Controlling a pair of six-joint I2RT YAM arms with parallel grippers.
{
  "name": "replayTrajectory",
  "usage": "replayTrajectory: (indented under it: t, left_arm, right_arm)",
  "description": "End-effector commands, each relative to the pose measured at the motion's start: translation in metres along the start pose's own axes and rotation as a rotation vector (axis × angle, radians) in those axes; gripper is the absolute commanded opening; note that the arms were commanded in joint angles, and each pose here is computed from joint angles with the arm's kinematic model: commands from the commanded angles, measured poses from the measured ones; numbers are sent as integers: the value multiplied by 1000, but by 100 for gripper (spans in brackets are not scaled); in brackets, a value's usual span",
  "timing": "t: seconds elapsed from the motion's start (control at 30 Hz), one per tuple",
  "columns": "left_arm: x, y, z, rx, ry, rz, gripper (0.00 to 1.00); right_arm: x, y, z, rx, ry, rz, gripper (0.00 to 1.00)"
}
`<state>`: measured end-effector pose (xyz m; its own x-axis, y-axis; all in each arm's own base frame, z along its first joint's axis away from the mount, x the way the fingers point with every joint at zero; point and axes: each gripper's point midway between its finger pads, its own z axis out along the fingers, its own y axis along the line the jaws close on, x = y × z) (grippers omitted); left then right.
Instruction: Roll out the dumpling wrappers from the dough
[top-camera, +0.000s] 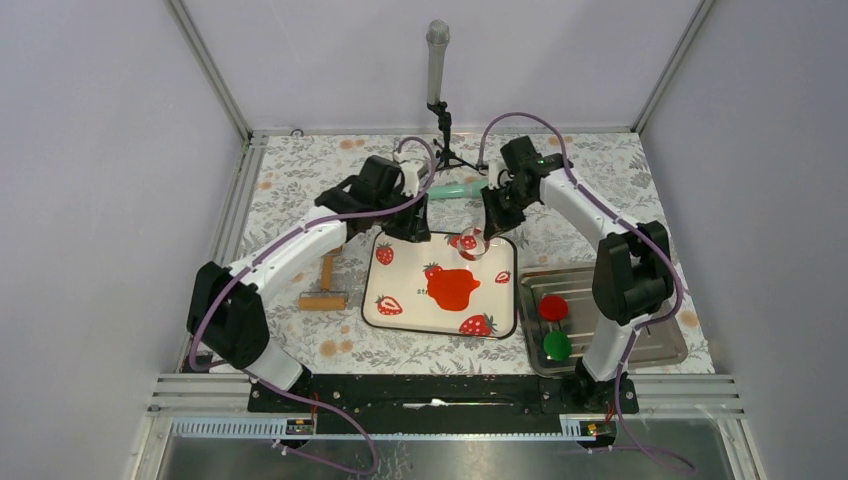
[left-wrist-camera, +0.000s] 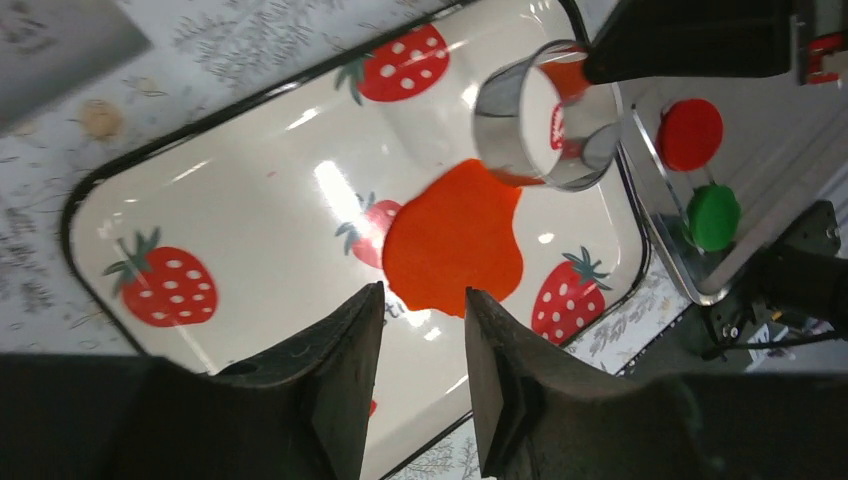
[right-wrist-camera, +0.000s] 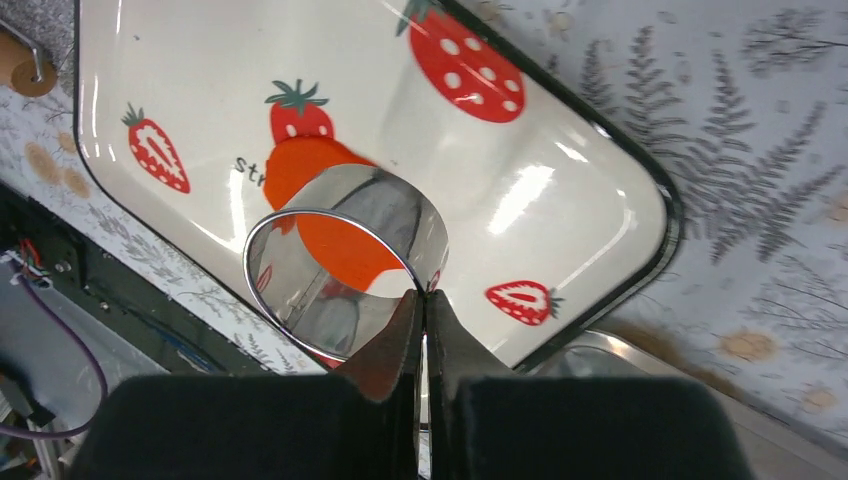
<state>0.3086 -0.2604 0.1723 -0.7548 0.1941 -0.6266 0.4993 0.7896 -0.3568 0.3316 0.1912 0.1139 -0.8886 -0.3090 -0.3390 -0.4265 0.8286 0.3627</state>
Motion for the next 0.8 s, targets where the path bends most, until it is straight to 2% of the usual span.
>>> replayTrajectory:
  t: [0.0,0.17,0.27,0.77]
  left_arm:
    - [-4,-29,9,114,-8,-18,40]
    - [18,-43,15,184,18,-30,50]
    - [26,-44,19,203,22,-66,52]
    - [45,-35,44,173,89,-177,39]
  right_arm:
    - [-4,23,11,-32,3,40,0]
    - [6,38,17,-19,25,13,0]
    - [14,48,21,-18,39,-9,0]
    - [21,66,29,-25,40,-57,0]
